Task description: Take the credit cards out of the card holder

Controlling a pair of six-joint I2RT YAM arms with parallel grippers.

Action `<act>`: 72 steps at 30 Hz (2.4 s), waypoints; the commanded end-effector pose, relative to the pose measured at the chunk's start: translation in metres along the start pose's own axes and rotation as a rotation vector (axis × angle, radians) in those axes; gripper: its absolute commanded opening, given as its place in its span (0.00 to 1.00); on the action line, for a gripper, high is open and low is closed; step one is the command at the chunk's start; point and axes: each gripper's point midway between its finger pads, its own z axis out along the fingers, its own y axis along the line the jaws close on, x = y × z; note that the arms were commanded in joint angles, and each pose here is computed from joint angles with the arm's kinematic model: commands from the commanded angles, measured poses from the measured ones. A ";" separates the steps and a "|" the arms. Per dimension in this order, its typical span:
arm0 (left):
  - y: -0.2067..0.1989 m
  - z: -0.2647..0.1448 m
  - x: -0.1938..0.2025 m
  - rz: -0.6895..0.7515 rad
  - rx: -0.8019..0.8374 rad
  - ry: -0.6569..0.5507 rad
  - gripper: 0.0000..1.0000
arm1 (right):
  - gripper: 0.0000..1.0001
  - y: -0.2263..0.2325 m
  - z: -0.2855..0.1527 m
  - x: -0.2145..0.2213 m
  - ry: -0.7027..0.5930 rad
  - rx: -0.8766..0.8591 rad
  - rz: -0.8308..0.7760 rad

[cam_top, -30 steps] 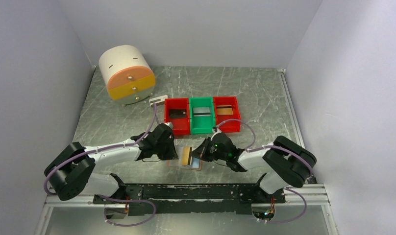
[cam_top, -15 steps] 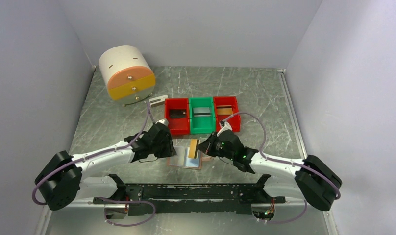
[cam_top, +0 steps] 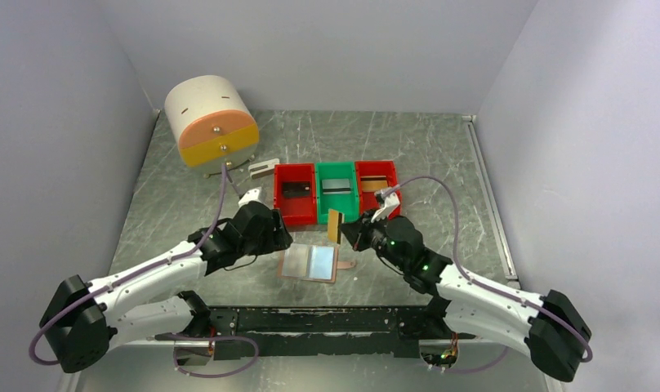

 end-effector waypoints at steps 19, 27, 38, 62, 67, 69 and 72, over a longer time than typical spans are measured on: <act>0.062 -0.040 -0.107 -0.050 -0.241 -0.182 1.00 | 0.00 -0.068 -0.022 -0.133 -0.118 0.428 -0.972; 0.108 -0.060 -0.138 -0.129 -0.286 -0.193 1.00 | 0.00 -0.088 0.002 -0.116 0.080 0.279 -1.115; 0.107 -0.072 -0.148 0.017 -0.237 -0.280 1.00 | 0.00 -0.132 0.023 -0.092 0.343 0.230 -1.194; 0.111 -0.063 -0.141 -0.003 -0.245 -0.249 0.99 | 0.00 -0.177 0.076 -0.091 0.451 0.171 -1.281; 0.113 -0.063 -0.140 -0.005 -0.253 -0.242 0.98 | 0.00 -0.194 0.082 -0.086 0.490 0.214 -1.290; 0.113 -0.063 -0.139 -0.005 -0.253 -0.243 0.98 | 0.00 -0.202 0.084 -0.086 0.496 0.239 -1.287; 0.113 -0.062 -0.139 -0.005 -0.252 -0.242 0.98 | 0.01 -0.207 0.090 -0.085 0.498 0.214 -1.287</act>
